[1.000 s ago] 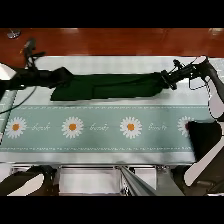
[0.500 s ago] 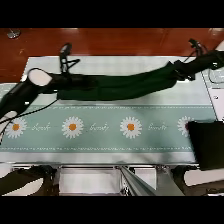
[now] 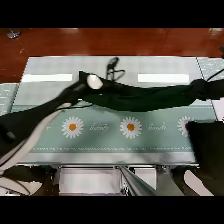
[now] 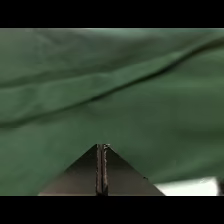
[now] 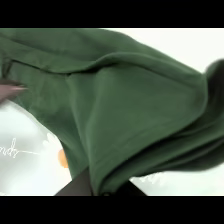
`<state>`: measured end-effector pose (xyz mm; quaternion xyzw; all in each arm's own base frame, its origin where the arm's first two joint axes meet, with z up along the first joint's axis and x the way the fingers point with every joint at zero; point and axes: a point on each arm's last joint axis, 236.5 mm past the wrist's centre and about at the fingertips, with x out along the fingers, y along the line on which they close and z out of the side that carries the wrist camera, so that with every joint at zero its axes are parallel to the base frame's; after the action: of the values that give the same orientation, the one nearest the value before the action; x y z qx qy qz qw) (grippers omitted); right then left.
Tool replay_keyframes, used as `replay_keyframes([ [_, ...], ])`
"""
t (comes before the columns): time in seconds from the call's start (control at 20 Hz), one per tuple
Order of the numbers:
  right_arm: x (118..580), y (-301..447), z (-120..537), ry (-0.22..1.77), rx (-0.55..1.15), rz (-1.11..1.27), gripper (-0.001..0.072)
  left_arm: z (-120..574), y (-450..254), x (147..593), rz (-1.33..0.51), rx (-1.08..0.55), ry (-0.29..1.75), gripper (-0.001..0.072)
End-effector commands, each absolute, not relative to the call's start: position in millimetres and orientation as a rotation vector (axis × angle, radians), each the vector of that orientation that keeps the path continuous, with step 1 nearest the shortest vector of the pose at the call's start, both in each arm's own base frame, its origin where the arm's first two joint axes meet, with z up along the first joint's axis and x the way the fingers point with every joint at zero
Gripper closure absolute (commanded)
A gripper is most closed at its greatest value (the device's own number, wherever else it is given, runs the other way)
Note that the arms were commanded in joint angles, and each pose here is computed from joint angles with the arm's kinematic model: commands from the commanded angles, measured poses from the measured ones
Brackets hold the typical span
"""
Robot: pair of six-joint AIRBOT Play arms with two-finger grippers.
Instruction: Fold the shirts.
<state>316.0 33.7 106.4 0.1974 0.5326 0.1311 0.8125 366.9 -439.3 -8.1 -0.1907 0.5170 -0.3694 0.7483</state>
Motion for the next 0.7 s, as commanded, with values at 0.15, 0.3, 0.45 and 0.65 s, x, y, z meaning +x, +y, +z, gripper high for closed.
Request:
replay_keyframes([
  [0.15,302,48,133,1.046,0.451,0.301,0.0681,-58,-548,294,-0.957,-0.382,1.359,0.0683],
  [0.3,312,52,139,1.002,0.449,0.301,0.0681,-67,-566,254,-1.013,-0.363,1.437,0.0682],
  [0.45,309,70,139,1.014,0.432,0.344,0.0681,-33,-553,284,-1.045,-0.383,1.382,0.0682],
  [0.65,315,93,144,0.994,0.431,0.383,0.0681,30,-461,377,-0.975,-0.447,1.291,0.0682],
])
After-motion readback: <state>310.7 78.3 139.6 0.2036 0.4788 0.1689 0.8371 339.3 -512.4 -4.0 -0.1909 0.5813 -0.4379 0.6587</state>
